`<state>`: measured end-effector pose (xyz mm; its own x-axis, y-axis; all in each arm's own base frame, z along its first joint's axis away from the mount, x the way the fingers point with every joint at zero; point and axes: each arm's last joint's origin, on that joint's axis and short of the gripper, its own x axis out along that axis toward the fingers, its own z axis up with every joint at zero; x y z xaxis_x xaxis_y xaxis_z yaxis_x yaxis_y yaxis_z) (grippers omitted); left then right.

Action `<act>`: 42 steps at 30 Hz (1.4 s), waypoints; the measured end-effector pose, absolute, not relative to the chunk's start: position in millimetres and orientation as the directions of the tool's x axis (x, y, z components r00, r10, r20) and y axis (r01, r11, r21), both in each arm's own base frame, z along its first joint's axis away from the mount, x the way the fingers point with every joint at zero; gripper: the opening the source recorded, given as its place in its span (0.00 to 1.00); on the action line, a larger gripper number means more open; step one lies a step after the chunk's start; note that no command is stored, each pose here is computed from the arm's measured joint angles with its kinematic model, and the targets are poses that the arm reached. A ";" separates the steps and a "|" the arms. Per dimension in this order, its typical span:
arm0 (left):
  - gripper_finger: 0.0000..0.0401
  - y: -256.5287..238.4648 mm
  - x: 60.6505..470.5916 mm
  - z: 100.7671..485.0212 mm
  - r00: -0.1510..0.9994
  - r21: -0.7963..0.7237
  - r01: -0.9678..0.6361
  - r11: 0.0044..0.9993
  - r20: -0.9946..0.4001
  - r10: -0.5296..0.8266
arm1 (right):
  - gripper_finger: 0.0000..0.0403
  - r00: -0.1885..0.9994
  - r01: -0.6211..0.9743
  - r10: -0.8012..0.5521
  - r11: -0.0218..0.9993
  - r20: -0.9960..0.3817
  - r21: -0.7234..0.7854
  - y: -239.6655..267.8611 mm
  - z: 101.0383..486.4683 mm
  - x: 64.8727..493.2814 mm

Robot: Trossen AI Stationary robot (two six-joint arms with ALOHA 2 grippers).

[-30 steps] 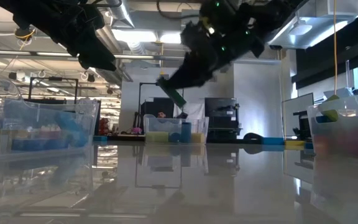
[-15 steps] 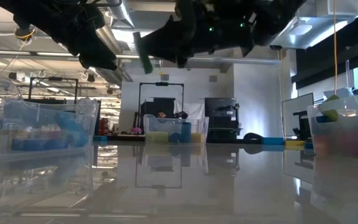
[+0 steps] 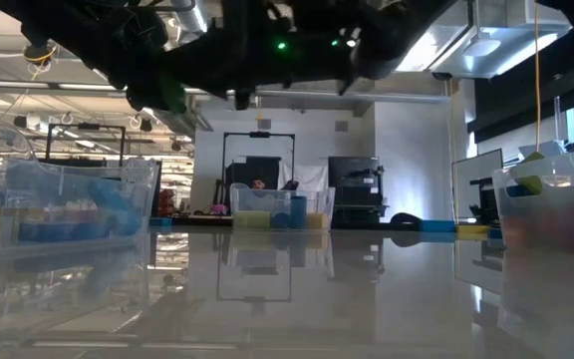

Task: Sort blocks by size
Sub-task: Put the green rectangular block into the bottom left transparent bin

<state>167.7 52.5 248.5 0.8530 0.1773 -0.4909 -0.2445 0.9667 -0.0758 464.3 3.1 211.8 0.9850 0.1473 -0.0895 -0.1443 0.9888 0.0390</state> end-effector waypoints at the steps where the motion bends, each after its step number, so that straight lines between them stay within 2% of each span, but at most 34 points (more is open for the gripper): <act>1: 0.54 52.5 167.7 248.3 0.852 -0.076 -0.245 0.967 -0.492 0.177 | 0.29 0.984 -0.147 0.151 0.988 -0.091 0.043 4.9 209.5 468.4; 11: 0.54 52.5 167.4 247.9 0.850 -0.108 -0.262 0.959 -0.497 0.176 | 0.29 0.987 -0.134 0.141 0.987 -0.079 0.090 4.4 191.4 505.2; 20: 0.54 52.5 167.3 247.7 0.849 -0.078 -0.249 0.965 -0.498 0.178 | 0.29 0.991 -0.120 0.124 0.989 -0.039 0.088 3.9 186.2 529.5; 26: 0.54 52.4 167.5 248.0 0.851 -0.070 -0.241 0.968 -0.495 0.176 | 0.29 0.990 -0.118 0.124 0.988 -0.067 0.098 3.9 178.9 532.2; 31: 0.54 52.4 167.3 247.7 0.849 -0.074 -0.244 0.967 -0.498 0.176 | 0.30 0.976 -0.107 0.123 0.990 -0.178 0.094 3.8 168.2 530.9; 35: 0.54 52.2 166.8 246.7 0.843 -0.077 -0.246 0.966 -0.508 0.174 | 0.36 0.973 -0.058 0.079 0.993 -0.219 0.098 2.6 164.3 530.2; 42: 0.54 52.2 166.6 246.4 0.841 -0.078 -0.246 0.966 -0.512 0.173 | 0.55 0.964 -0.081 0.103 0.992 -0.245 0.096 2.9 165.8 528.6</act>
<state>166.6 52.2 246.4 0.8414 0.1732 -0.5118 -0.2462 0.9661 -0.0777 528.6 2.9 165.8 0.9640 0.1027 -0.2453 -0.0811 0.9920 0.0965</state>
